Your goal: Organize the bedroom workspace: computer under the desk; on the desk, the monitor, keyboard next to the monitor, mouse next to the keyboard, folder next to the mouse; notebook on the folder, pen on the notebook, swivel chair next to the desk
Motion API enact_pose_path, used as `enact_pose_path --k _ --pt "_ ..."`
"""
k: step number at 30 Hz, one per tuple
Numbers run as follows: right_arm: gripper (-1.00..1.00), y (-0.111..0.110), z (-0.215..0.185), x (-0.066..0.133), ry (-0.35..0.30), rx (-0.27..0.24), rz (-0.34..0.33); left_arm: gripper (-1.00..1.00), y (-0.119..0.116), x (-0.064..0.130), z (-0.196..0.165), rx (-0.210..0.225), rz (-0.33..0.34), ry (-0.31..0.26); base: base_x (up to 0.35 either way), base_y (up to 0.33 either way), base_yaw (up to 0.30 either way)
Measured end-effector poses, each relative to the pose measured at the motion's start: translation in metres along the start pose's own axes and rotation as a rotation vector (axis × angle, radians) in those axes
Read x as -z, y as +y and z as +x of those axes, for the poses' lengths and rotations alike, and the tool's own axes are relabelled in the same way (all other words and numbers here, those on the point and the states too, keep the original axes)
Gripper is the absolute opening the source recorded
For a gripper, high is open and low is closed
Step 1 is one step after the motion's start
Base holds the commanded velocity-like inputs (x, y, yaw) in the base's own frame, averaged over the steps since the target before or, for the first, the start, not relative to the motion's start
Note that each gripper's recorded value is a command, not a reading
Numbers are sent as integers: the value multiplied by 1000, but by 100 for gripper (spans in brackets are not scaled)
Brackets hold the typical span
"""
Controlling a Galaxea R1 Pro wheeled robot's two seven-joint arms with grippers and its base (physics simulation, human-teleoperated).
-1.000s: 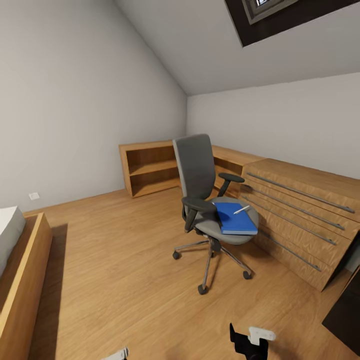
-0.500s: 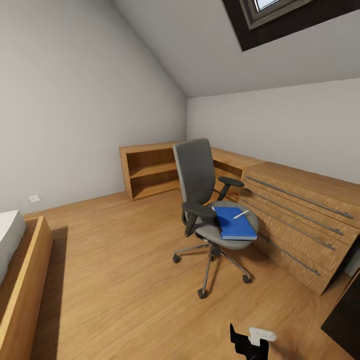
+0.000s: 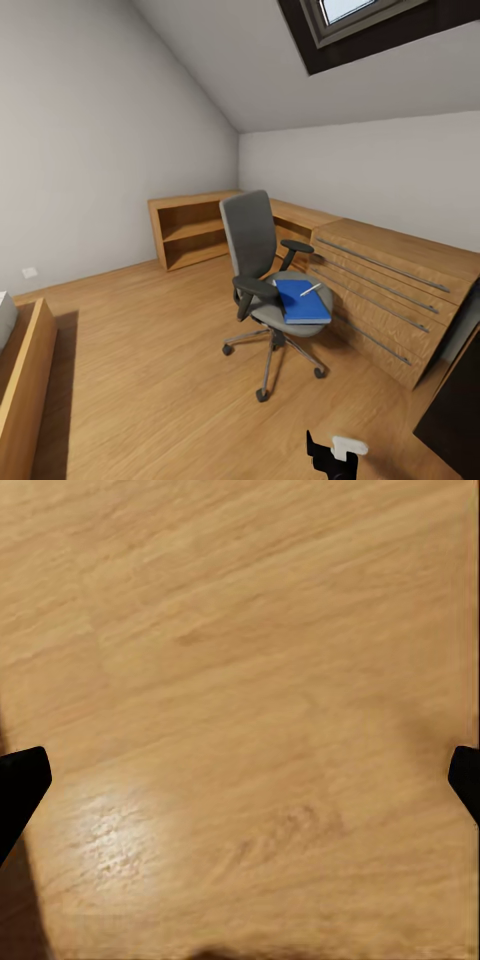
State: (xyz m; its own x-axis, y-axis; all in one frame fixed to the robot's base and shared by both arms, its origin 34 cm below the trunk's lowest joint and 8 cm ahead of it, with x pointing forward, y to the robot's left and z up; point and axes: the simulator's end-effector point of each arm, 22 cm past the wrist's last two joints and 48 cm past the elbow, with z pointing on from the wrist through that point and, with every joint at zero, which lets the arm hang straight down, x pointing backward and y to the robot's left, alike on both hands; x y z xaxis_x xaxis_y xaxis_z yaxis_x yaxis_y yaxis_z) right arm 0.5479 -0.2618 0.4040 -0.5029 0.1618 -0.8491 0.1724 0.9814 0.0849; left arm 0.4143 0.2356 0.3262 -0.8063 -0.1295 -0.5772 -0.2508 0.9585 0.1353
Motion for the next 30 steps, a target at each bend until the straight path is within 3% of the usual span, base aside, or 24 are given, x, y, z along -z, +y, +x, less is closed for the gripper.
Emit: enact_pose_path --k 7,10,16,23,30 --pt "100 3 -14 5 1 3 -4 100 -14 11 12 -39 84 108 0 0 -277" --pt "100 5 -19 8 3 4 -6 100 -25 17 14 -46 153 139 0 0 -297" --pt "100 5 -31 12 3 6 -5 100 -24 25 6 -44 163 144 0 0 -299" --pt "100 8 -44 18 4 6 -6 100 -10 32 -7 12 136 149 0 0 -300" --pt "100 9 -57 23 6 6 -6 100 -6 41 -18 38 127 150 -40 0 -300"
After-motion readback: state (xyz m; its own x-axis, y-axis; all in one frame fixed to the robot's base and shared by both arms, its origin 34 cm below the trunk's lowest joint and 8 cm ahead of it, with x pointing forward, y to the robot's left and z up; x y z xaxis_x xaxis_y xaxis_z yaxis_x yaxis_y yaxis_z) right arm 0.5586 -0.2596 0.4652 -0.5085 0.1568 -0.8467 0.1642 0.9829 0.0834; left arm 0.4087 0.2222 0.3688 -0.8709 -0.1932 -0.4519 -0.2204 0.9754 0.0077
